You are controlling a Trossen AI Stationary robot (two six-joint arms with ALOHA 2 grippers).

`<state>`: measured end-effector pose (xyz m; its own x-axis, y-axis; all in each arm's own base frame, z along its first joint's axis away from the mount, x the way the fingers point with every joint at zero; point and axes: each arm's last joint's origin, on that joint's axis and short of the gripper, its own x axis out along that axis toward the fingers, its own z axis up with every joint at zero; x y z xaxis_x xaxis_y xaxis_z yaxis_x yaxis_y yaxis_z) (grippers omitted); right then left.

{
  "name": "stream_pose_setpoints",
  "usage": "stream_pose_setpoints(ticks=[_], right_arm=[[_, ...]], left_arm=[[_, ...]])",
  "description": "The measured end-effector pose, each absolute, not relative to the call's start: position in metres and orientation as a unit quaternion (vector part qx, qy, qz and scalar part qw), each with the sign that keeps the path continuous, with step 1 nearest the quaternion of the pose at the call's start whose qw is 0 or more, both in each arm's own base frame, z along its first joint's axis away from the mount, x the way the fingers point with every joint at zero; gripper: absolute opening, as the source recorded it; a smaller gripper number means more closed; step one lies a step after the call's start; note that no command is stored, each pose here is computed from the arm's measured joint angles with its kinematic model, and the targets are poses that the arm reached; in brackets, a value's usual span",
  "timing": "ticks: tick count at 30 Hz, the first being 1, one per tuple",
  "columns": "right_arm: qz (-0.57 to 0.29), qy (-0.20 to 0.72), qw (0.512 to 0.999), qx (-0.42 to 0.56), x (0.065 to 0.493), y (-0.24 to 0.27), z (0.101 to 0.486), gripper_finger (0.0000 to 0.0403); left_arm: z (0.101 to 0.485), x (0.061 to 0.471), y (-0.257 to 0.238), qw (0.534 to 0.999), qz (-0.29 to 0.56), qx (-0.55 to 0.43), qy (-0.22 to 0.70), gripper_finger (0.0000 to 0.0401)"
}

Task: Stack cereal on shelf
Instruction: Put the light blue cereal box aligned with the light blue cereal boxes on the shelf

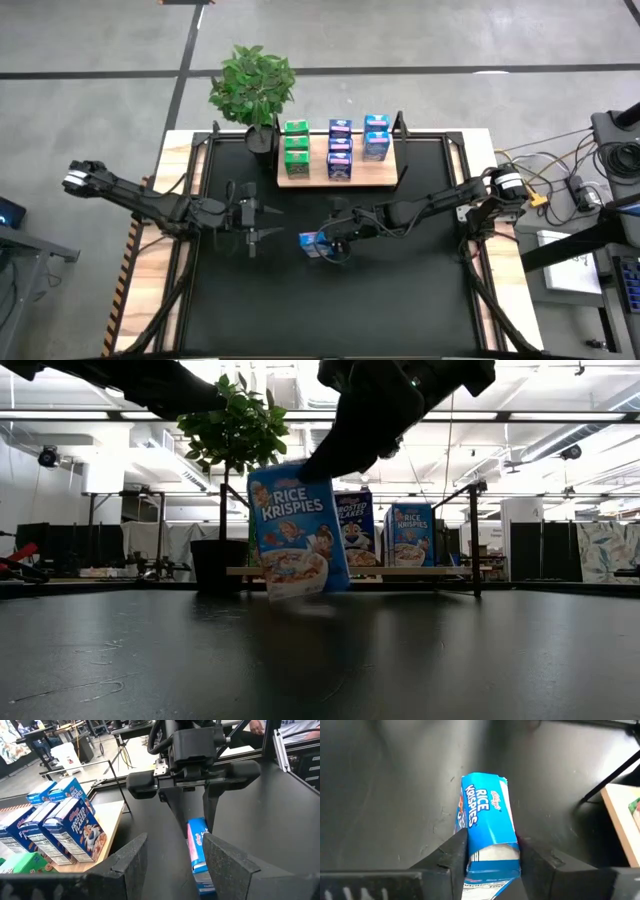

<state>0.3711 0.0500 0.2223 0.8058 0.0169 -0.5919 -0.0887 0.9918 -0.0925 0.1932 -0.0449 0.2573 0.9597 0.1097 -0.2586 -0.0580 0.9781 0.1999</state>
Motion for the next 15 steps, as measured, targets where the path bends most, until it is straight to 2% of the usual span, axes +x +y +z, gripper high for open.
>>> stream_pose_setpoints(ticks=[7,15], right_arm=[[0.031,0.326,0.942,-0.067,0.369,0.050,0.237,0.0124],[0.028,0.361,0.929,-0.074,0.338,0.045,0.266,0.0122]], left_arm=[[0.257,0.193,-0.045,0.985,0.043,0.095,0.135,0.0171],[0.258,0.194,-0.045,0.985,0.042,0.099,0.135,0.0171]])
